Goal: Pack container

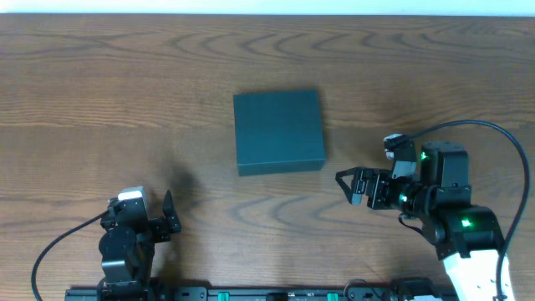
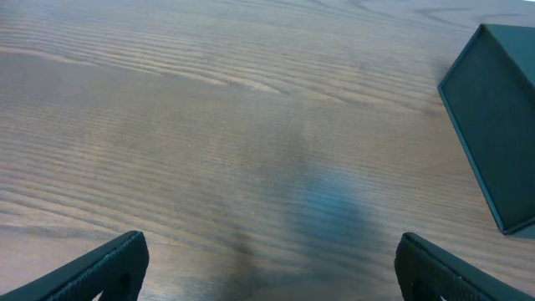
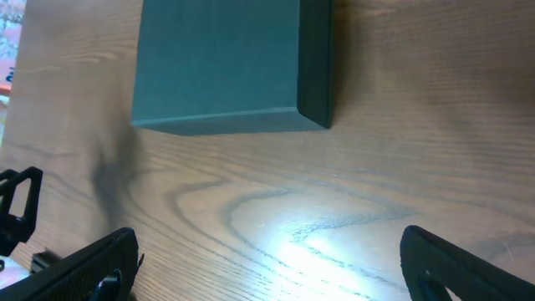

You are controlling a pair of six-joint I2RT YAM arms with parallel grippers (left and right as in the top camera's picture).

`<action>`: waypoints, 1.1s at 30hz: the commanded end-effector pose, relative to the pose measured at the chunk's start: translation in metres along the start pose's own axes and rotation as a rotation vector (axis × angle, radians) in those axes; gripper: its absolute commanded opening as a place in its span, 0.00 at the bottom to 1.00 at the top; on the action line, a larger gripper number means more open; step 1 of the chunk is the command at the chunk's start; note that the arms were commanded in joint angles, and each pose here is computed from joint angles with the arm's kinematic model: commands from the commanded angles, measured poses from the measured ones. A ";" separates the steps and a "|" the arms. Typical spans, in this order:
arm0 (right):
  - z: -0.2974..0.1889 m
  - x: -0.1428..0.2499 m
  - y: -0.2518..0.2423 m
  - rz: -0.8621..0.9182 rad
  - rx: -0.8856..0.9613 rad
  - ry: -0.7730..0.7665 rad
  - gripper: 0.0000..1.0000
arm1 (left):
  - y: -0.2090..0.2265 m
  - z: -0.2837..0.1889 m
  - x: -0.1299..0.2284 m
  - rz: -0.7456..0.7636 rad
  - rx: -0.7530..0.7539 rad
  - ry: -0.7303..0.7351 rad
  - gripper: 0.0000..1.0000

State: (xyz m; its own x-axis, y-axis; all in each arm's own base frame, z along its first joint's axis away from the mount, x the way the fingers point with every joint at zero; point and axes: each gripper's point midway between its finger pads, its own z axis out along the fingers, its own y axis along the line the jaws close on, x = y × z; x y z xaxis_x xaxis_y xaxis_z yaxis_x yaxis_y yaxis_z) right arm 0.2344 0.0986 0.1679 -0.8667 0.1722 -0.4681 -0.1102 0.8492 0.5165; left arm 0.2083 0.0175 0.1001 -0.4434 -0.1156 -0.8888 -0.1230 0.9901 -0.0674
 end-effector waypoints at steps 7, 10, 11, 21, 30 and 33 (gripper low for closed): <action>-0.015 -0.010 -0.050 -0.171 0.274 -0.262 0.99 | 0.004 0.002 0.003 0.017 -0.021 0.000 0.96; -0.002 0.002 -0.056 -0.204 0.246 -0.335 0.99 | 0.004 0.002 0.003 0.017 -0.021 0.000 0.95; 0.003 0.007 -0.058 -0.219 0.231 -0.359 0.99 | 0.004 0.002 0.003 0.017 -0.021 0.000 0.95; 0.027 0.039 -0.063 -0.300 0.141 -0.493 0.99 | 0.004 0.002 0.003 0.017 -0.021 0.000 0.95; 0.004 0.024 -0.045 -0.343 0.089 -0.636 0.99 | 0.004 0.002 0.003 0.017 -0.021 0.000 0.95; 0.001 0.023 -0.040 -0.355 0.075 -0.653 0.99 | 0.004 0.002 0.003 0.017 -0.021 0.000 0.95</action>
State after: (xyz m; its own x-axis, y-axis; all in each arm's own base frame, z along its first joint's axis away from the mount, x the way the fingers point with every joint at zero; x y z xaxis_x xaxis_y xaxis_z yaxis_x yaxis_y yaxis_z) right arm 0.2206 0.0651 0.1342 -0.3296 0.1346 -0.9345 -0.2545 0.9405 0.2253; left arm 0.2084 0.0176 0.1008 -0.4403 -0.1154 -0.8904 -0.1231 0.9901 -0.0674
